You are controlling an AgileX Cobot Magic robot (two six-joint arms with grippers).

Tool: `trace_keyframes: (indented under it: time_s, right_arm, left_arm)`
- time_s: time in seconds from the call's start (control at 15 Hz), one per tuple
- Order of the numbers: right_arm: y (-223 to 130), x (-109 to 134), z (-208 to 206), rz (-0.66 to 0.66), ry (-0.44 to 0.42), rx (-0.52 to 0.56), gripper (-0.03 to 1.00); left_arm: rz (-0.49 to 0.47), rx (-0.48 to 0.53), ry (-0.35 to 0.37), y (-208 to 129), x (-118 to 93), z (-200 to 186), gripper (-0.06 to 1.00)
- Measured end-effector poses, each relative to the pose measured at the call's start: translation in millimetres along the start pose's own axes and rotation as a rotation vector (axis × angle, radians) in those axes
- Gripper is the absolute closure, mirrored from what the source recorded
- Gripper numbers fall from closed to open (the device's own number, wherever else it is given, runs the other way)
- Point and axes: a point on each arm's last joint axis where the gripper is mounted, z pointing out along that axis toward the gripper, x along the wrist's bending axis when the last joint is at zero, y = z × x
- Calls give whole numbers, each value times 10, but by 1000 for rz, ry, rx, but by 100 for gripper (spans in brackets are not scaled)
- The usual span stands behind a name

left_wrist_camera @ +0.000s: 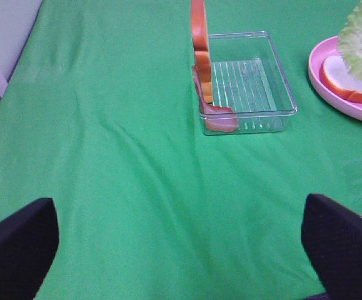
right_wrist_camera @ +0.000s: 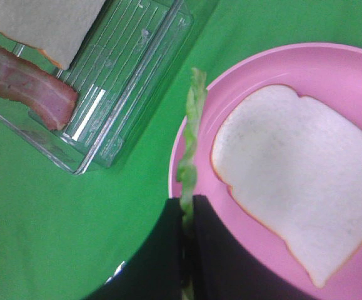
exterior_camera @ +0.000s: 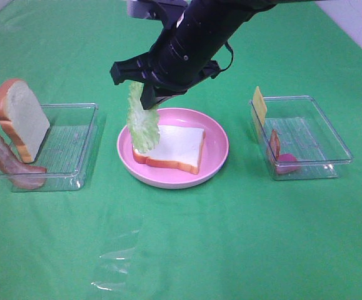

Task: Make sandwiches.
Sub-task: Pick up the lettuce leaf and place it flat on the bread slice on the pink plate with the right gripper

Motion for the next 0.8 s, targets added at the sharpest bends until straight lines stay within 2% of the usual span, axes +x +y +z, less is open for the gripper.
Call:
trace_keyframes:
  time_s: [0.27, 0.47, 0.53, 0.6, 0.8]
  right_arm:
    - [-8, -108, 319, -21, -45, 9, 95]
    - [-62, -250, 513, -54, -151, 41, 95]
    - [-104, -366, 616, -51, -248, 62, 95]
    - [-112, -405, 637, -58, -284, 65, 95]
    - [-118, -432, 658, -68, -307, 69, 95]
  left_arm:
    - [0, 0, 0, 0, 0, 0, -3]
    - [0, 0, 0, 0, 0, 0, -3]
    - [0, 0, 0, 0, 0, 0, -3]
    - [0, 0, 0, 0, 0, 0, -3]
    - [0, 0, 0, 0, 0, 0, -3]
